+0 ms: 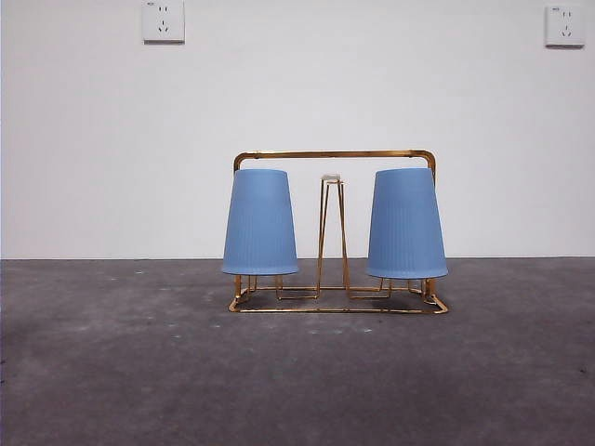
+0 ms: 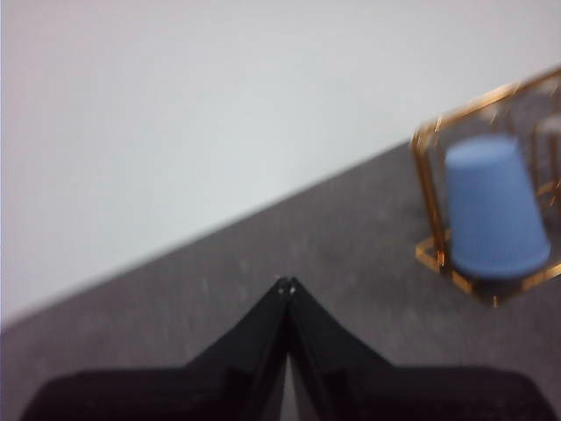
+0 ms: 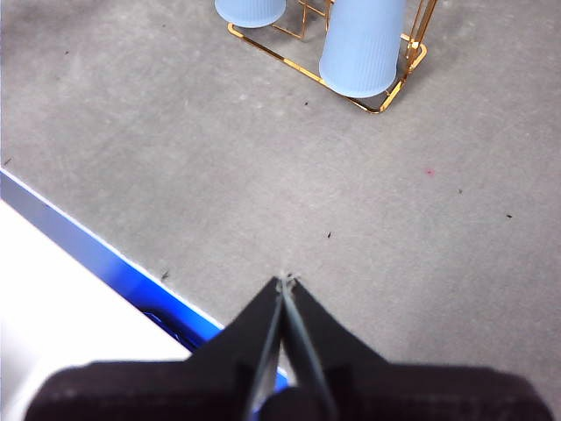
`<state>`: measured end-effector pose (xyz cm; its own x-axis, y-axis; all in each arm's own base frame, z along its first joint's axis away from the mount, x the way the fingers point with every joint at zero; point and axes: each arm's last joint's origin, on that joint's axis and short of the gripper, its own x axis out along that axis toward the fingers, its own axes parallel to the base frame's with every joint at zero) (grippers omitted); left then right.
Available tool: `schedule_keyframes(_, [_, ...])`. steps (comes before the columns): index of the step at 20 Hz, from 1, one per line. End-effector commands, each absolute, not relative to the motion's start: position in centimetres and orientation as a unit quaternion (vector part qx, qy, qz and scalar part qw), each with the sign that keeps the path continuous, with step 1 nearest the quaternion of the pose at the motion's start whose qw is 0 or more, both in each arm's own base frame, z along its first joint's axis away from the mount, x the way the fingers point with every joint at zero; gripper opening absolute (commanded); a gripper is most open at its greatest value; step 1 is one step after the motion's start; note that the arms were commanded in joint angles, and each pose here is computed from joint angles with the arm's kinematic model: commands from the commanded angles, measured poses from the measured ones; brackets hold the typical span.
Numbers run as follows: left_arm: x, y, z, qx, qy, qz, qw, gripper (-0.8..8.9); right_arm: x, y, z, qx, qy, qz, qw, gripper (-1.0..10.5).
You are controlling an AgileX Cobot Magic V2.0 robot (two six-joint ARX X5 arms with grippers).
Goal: Pick up cup 1,put cup 1 in the cup rack,pick up cup 2,put cup 2 in the cup rack
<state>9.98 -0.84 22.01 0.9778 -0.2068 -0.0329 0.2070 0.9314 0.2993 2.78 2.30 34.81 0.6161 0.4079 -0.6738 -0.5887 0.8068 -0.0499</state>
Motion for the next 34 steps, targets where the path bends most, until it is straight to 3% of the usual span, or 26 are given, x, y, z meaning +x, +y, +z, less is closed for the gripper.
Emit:
schedule_keyframes(1, [10.0, -0.7, 19.1, 0.109, 0.014, -0.091, 0.99, -0.04, 2.8, 2.3, 34.9, -0.127, 0.336, 0.279, 0.891, 0.0])
schedule_keyframes(6, [9.7, -0.6, 15.4, 0.085, 0.052, -0.08, 0.992, -0.04, 2.8, 2.3, 34.9, -0.127, 0.336, 0.279, 0.891, 0.0])
schedule_keyframes(12, [9.6, -0.6, 15.0, 0.05, 0.075, -0.073, 0.993, -0.04, 2.8, 2.3, 34.9, -0.127, 0.336, 0.279, 0.891, 0.0])
schedule_keyframes(27, [9.7, -0.5, 14.9, 0.05, 0.082, -0.069, 0.993, -0.03, 2.8, 2.3, 34.9, -0.127, 0.335, 0.277, 0.892, 0.0])
schedule_keyframes(30, [9.7, -0.5, 14.9, 0.05, 0.084, -0.07, 0.993, -0.04, 3.1, 1.8, 35.3, -0.133, 0.307, 0.218, 0.917, 0.0])
schedule_keyframes(34, [9.7, -0.5, 14.9, 0.05, 0.084, -0.07, 0.993, -0.04, 4.2, 1.0, 36.4, -0.023, 0.16, 0.091, 0.983, 0.0])
